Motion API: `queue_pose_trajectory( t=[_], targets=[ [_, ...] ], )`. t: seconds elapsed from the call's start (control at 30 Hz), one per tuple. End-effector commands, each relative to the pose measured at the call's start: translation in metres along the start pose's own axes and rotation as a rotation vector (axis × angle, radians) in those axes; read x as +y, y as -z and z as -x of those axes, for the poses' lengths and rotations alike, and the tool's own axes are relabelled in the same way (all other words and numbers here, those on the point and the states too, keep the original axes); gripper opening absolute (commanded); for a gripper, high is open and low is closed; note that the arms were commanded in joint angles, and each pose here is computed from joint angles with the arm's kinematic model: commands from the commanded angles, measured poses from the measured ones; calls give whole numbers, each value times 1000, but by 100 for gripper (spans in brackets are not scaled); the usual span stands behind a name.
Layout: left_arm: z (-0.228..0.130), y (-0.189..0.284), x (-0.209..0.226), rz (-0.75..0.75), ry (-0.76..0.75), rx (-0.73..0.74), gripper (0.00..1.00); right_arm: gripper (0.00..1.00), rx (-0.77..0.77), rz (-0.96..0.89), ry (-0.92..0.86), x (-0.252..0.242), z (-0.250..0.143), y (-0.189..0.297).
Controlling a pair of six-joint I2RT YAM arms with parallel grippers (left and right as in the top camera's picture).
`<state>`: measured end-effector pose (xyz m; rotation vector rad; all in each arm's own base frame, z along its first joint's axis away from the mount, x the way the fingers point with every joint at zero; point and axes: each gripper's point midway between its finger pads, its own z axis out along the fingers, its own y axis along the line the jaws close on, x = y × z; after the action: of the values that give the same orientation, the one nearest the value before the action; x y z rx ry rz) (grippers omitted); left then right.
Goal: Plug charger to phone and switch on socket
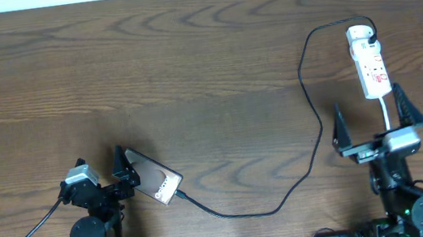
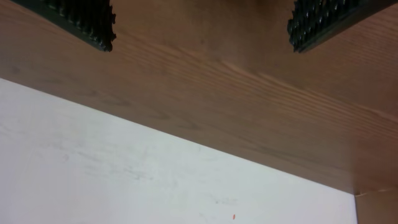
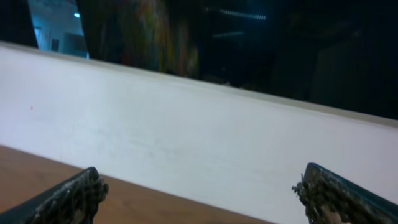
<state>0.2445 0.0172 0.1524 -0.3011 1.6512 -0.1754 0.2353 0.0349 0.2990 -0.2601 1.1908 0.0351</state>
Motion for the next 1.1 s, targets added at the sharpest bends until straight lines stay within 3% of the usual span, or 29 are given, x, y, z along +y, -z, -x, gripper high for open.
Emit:
queue_pose_trajectory(
  t=[0.0, 0.33, 0.67, 1.07],
  targets=[
    [-14, -1, 4, 8, -15, 46, 88, 99, -4, 11, 42, 7, -17, 9],
    [-14, -1, 4, 8, -15, 46, 89, 99, 129, 21, 17, 14, -65, 20],
    [-14, -1, 4, 8, -15, 46, 88, 99, 394, 56, -49, 25, -127, 39],
    [-14, -1, 4, 8, -15, 46, 89, 99, 404, 53, -54, 25, -129, 41]
  ],
)
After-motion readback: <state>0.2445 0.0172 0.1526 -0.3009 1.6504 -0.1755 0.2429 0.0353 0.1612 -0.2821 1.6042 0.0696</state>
